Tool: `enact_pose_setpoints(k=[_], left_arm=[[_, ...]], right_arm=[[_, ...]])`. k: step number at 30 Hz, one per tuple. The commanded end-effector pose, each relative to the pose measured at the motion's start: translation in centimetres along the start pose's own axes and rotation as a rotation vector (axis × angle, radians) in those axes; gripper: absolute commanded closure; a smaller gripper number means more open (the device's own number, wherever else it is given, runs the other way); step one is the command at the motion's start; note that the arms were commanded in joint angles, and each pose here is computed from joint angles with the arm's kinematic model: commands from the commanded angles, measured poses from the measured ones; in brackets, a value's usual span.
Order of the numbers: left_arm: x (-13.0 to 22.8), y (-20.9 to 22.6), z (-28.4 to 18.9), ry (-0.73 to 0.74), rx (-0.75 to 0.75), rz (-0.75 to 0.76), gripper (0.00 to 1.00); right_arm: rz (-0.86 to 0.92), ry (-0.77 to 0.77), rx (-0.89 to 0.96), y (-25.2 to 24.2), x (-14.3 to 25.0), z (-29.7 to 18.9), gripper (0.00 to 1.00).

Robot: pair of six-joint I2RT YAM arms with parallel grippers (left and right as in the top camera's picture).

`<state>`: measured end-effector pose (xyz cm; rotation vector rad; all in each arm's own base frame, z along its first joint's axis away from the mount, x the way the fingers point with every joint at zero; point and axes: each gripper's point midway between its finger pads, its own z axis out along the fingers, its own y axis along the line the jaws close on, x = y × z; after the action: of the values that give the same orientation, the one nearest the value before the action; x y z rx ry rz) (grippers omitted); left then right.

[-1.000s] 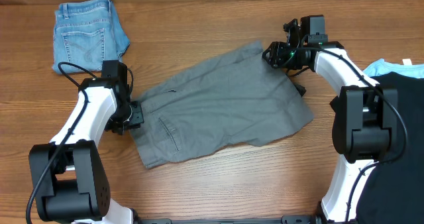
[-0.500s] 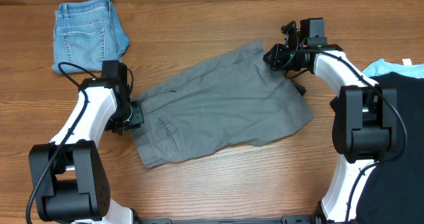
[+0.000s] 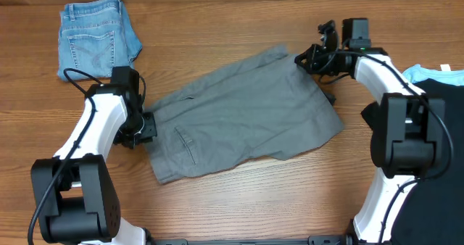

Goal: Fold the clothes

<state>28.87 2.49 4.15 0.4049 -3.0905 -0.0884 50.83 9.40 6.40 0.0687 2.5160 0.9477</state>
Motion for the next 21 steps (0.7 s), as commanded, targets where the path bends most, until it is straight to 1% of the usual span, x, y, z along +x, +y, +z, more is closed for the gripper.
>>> enact_pose_setpoints(k=[1,3,5,8,10,11,15,16,17,18,19,21], left_arm=[[-1.3,-0.5,-3.4,-0.104,0.045,-0.017,0.73],[-1.3,-0.4,-5.1,-0.147,0.051,-0.023,0.74],[-1.1,0.4,-6.6,-0.19,0.026,-0.03,0.74],[-0.7,2.1,-8.0,-0.234,-0.052,-0.063,0.71],[-0.8,2.4,-8.4,-0.255,-0.064,-0.06,0.65],[-1.0,2.4,-8.4,-0.26,-0.065,-0.05,0.64],[-1.7,2.2,-7.7,-0.26,-0.067,-0.043,0.64],[-1.9,2.1,-7.4,-0.256,-0.066,-0.043,0.63],[-2.0,2.0,-7.1,-0.252,-0.066,-0.042,0.61],[-2.1,1.9,-6.8,-0.243,-0.061,-0.041,0.6],[-2.1,1.8,-6.6,-0.233,-0.059,-0.039,0.58],[-2.0,1.7,-6.1,-0.216,-0.06,-0.037,0.52]], right_arm=[[-0.086,-0.083,-0.127,5.4,-3.1,-4.1,0.96],[-0.114,-0.107,-0.14,6.7,-3.6,-5.1,0.96],[-0.134,-0.137,-0.153,8.0,-4.3,-5.9,0.96],[-0.133,-0.178,-0.176,9.2,-5.3,-6.3,0.96],[-0.144,-0.194,-0.186,9.8,-5.7,-6.2,0.96],[-0.148,-0.196,-0.183,9.8,-5.7,-6.0,0.96],[-0.157,-0.208,-0.153,9.7,-5.9,-4.3,0.94],[-0.16,-0.212,-0.131,9.5,-5.9,-3.7,0.88],[-0.154,-0.219,-0.09,8.8,-5.9,-3.0,0.65],[-0.146,-0.229,-0.042,8.0,-6.0,-2.5,0.54],[-0.135,-0.239,0.008,7.0,-6.2,-2.0,0.47],[-0.125,-0.254,0.063,5.9,-6.4,-1.8,0.17]])
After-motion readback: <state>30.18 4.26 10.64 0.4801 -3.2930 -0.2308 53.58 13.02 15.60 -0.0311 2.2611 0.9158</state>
